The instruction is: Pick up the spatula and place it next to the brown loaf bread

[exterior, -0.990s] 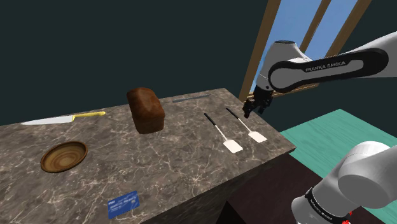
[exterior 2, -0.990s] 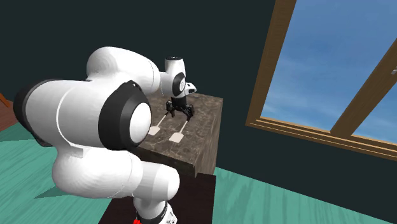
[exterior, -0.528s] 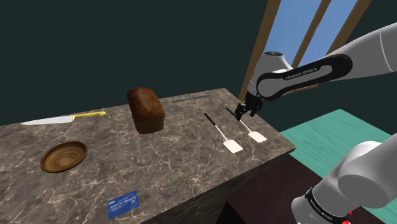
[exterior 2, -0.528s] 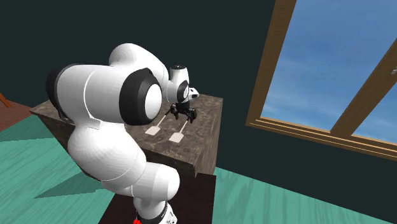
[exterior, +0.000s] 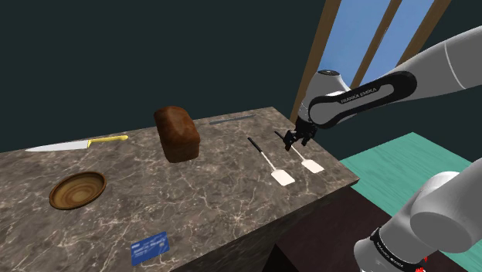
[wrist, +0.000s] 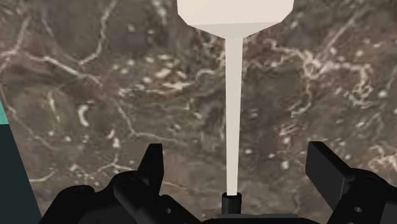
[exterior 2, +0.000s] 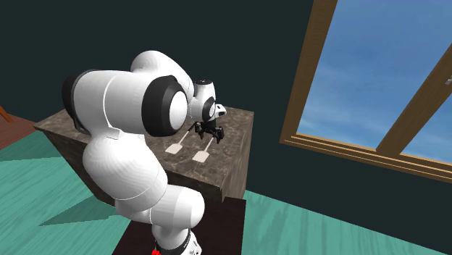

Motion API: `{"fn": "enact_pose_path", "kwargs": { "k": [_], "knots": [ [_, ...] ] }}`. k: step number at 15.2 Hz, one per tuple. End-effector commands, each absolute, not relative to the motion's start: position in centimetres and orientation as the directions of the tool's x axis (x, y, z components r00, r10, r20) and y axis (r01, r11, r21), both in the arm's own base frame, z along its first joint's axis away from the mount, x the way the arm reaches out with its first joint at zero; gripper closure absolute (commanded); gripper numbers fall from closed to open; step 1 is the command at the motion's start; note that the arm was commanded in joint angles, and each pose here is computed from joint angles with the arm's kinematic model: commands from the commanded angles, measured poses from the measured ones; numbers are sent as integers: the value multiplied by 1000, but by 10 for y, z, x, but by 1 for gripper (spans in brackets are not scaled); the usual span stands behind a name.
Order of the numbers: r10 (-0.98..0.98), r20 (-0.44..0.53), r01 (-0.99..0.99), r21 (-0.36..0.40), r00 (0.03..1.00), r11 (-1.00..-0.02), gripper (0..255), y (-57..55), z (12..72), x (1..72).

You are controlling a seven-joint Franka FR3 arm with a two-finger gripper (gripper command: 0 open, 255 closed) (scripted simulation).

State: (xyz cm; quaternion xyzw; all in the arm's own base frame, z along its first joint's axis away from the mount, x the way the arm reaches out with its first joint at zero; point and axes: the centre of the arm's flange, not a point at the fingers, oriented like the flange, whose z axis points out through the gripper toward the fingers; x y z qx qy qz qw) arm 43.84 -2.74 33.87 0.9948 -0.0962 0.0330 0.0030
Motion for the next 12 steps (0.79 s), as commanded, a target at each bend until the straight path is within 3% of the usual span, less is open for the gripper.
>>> {"fn": "enact_pose_path", "kwargs": {
  "k": [1,4,5,12],
  "knots": [
    [-191,66,-192,0,979,-981,0,-27,338,438],
    [-191,66,-192,0,979,-981,0,-27,339,438],
    [-191,66,-192,0,979,-981,255,-27,339,438],
    [-191,66,-192,0,979,-981,255,-27,339,438]
  ]
}}
